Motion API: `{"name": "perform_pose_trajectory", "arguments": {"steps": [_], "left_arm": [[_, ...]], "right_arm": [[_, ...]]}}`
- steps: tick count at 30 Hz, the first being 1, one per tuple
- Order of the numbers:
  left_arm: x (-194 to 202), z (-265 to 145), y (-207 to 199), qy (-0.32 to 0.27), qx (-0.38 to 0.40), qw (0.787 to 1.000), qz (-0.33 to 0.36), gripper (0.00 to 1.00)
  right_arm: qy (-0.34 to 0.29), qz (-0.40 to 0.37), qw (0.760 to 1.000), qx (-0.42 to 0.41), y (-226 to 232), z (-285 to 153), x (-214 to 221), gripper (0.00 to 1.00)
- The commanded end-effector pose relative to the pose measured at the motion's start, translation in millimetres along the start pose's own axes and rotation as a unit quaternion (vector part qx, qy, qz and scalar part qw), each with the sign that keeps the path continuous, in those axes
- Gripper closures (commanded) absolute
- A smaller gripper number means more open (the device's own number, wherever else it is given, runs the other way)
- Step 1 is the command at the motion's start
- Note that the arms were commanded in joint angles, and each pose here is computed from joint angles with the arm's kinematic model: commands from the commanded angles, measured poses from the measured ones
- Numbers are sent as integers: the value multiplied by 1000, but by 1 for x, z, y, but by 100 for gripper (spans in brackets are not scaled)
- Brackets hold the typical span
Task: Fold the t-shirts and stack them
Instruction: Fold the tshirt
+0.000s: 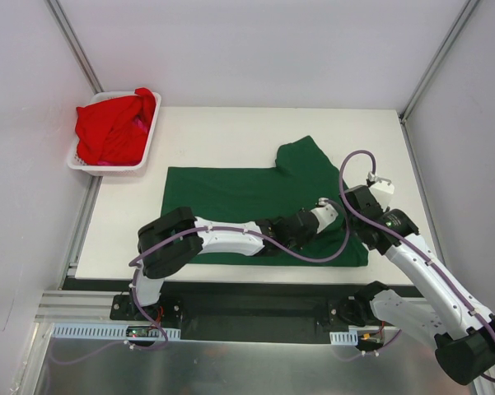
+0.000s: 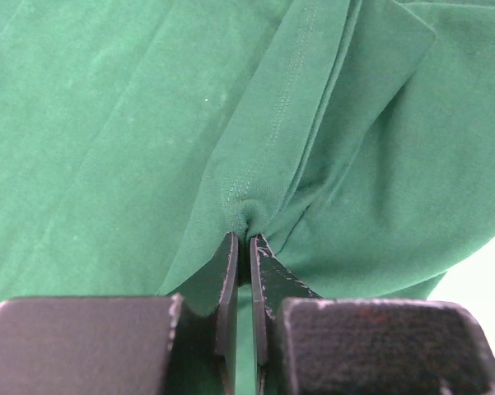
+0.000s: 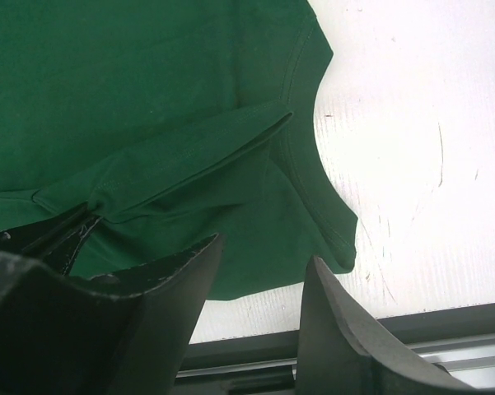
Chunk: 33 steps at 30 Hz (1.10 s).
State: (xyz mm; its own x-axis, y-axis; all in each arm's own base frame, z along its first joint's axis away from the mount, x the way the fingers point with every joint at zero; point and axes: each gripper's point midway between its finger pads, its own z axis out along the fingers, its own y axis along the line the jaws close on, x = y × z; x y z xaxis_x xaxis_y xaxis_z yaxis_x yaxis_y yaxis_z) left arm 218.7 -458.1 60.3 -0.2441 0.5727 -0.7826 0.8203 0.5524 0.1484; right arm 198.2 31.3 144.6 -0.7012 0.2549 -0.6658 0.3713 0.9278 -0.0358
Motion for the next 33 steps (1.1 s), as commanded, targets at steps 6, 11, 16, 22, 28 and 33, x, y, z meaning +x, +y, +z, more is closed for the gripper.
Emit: {"name": "perform_pose_trajectory", "arguments": {"steps": [6, 11, 16, 22, 28, 33], "left_arm": [[-24, 0, 8, -23, -19, 999, 16, 99], [-18, 6, 19, -15, -28, 999, 13, 99], [-12, 13, 32, -6, -34, 999, 11, 99], [-6, 18, 46, 1, -41, 999, 12, 99], [-4, 22, 52, 4, -47, 999, 6, 85], [-5, 25, 57, 2, -56, 998, 0, 41]], "right_arm": [[-2, -2, 1000, 3, -2, 2, 0, 51], [0, -4, 1000, 5, -2, 2, 1, 51], [1, -5, 1000, 7, -2, 3, 1, 51], [3, -7, 1000, 8, -2, 4, 2, 51], [6, -7, 1000, 8, -1, 5, 3, 51], [7, -10, 1000, 8, 0, 6, 3, 51]]}}
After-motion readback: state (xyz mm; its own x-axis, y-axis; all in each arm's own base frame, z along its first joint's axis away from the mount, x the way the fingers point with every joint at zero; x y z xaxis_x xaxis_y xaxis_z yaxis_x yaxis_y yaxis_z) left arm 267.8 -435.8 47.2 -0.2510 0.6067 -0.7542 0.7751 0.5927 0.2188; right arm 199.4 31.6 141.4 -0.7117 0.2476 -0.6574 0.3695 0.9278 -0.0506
